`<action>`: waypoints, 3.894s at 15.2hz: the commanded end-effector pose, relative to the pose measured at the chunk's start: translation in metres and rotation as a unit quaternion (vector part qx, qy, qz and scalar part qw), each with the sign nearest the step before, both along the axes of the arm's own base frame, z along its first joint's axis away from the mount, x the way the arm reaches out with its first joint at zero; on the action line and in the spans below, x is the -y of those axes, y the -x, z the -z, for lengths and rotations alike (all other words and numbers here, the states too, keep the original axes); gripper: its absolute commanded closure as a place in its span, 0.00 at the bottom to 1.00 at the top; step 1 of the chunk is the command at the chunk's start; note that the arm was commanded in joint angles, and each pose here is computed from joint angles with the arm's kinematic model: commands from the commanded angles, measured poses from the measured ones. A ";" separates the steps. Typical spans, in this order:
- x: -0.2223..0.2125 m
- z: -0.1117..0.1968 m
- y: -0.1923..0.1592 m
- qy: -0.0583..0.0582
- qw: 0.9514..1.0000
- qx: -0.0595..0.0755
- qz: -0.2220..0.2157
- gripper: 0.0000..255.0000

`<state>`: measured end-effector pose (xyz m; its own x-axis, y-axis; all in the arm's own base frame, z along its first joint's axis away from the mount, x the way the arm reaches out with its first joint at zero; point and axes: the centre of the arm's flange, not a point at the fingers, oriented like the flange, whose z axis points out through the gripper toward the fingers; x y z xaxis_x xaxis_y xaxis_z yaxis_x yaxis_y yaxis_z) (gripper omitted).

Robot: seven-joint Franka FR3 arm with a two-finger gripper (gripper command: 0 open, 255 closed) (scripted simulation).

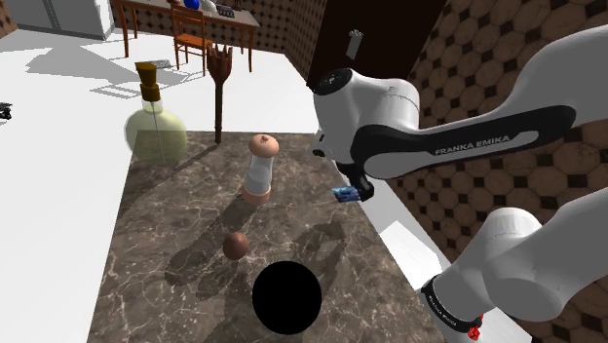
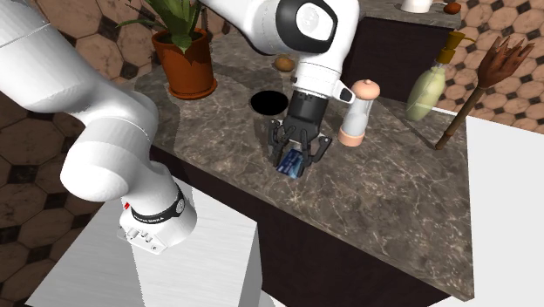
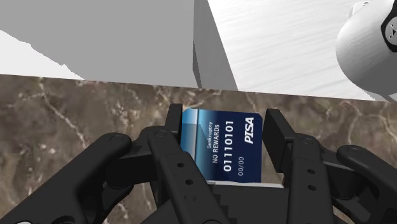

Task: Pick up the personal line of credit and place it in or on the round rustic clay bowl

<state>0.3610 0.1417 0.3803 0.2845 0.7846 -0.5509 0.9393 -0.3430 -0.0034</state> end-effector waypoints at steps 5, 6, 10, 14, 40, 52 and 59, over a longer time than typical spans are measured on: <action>0.000 -0.032 0.000 0.000 1.000 0.000 0.000 1.00; 0.000 -0.037 0.000 0.000 1.000 0.000 0.000 1.00; 0.000 -0.058 0.000 0.000 1.000 0.000 0.000 1.00; -0.050 -0.061 0.019 0.000 1.000 0.000 0.000 1.00; -0.289 -0.044 0.111 0.000 1.000 0.000 0.000 1.00; -0.289 0.012 0.111 0.000 1.000 0.000 0.000 1.00; -0.289 0.012 0.111 0.000 1.000 0.000 0.000 0.00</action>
<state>0.2502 0.4304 0.3683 0.2843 0.7844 -0.5512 0.9393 -0.3431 -0.0038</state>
